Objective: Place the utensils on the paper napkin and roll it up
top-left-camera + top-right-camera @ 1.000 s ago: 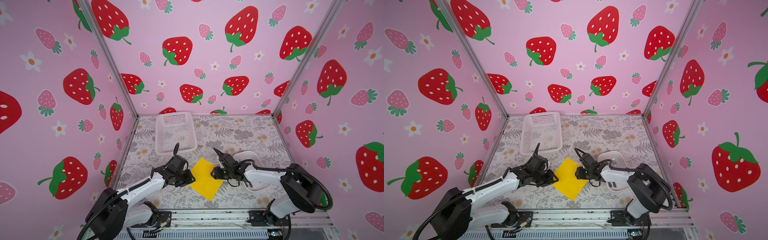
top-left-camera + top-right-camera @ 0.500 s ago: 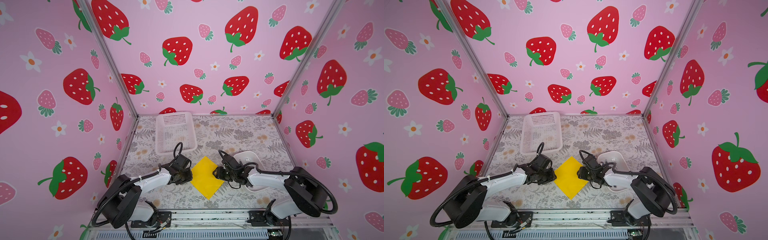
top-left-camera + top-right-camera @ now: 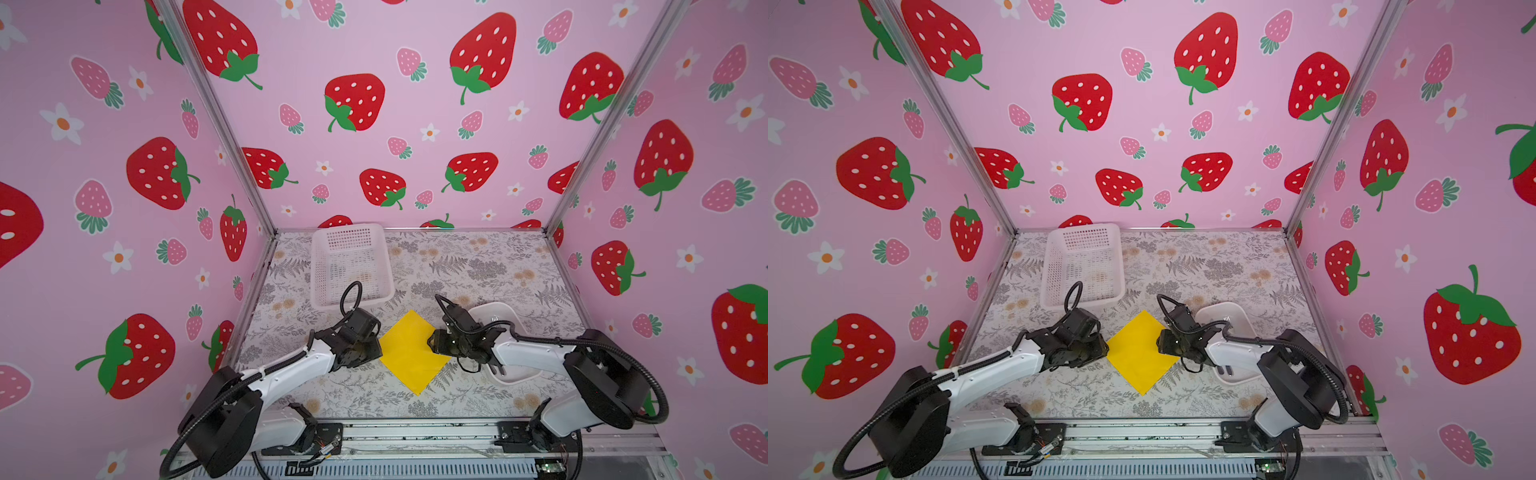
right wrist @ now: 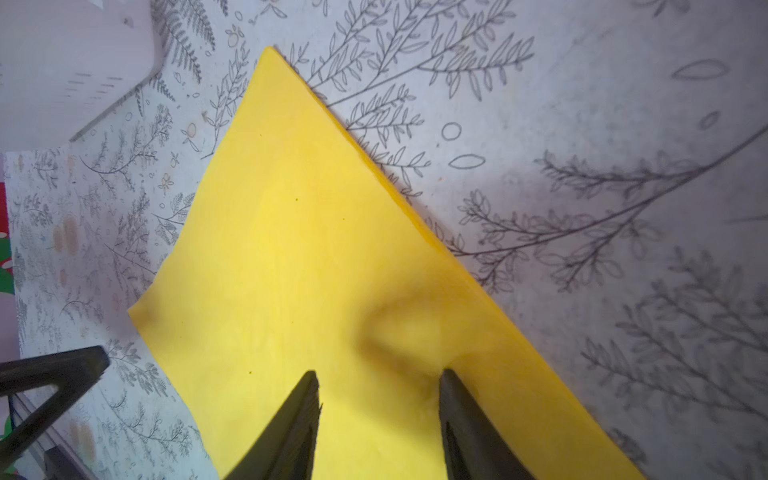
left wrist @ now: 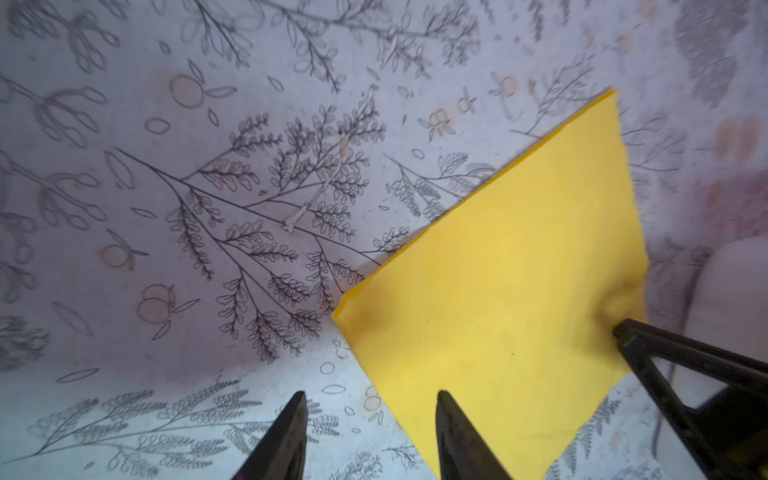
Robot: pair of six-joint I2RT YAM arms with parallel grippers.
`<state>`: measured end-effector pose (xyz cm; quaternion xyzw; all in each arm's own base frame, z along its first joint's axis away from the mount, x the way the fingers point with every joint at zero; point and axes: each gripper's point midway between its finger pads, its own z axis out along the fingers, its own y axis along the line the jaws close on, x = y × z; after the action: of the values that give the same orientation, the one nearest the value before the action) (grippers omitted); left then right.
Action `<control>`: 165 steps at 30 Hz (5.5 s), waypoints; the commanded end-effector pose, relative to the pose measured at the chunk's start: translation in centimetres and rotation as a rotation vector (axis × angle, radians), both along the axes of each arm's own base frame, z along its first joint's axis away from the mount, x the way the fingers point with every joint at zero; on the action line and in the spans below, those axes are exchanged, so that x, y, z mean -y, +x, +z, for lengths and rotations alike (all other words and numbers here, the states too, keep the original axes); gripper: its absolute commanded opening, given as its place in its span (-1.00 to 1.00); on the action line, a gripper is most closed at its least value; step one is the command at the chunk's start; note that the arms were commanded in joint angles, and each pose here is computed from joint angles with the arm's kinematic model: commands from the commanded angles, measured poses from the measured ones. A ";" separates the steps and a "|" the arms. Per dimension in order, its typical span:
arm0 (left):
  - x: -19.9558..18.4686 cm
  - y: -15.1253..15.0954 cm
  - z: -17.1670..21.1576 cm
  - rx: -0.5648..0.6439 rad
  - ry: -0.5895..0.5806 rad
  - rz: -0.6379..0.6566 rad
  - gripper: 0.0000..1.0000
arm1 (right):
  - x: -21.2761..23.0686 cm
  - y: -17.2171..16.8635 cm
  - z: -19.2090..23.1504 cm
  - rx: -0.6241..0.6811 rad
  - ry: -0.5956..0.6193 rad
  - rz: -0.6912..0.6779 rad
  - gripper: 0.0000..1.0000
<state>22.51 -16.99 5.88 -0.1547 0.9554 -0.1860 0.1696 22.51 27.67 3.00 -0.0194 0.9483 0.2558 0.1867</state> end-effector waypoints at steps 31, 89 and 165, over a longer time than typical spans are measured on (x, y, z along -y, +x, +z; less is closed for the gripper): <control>-3.4 -2.4 9.4 0.252 0.000 -0.130 0.99 | 11.8 2.9 10.4 0.308 -0.125 -0.306 -0.08; 5.3 -2.3 11.2 0.217 -0.138 -0.376 0.99 | 20.0 9.1 1.1 -0.119 -0.587 -0.013 -0.34; 2.4 -2.0 9.3 0.224 -0.014 -0.242 1.00 | 4.7 4.1 10.9 -0.012 -0.178 0.172 -0.98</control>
<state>20.81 -21.23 15.97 0.0128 0.9358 -0.2463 0.2520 28.66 19.01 14.53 -0.1194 0.9664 0.1295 0.1872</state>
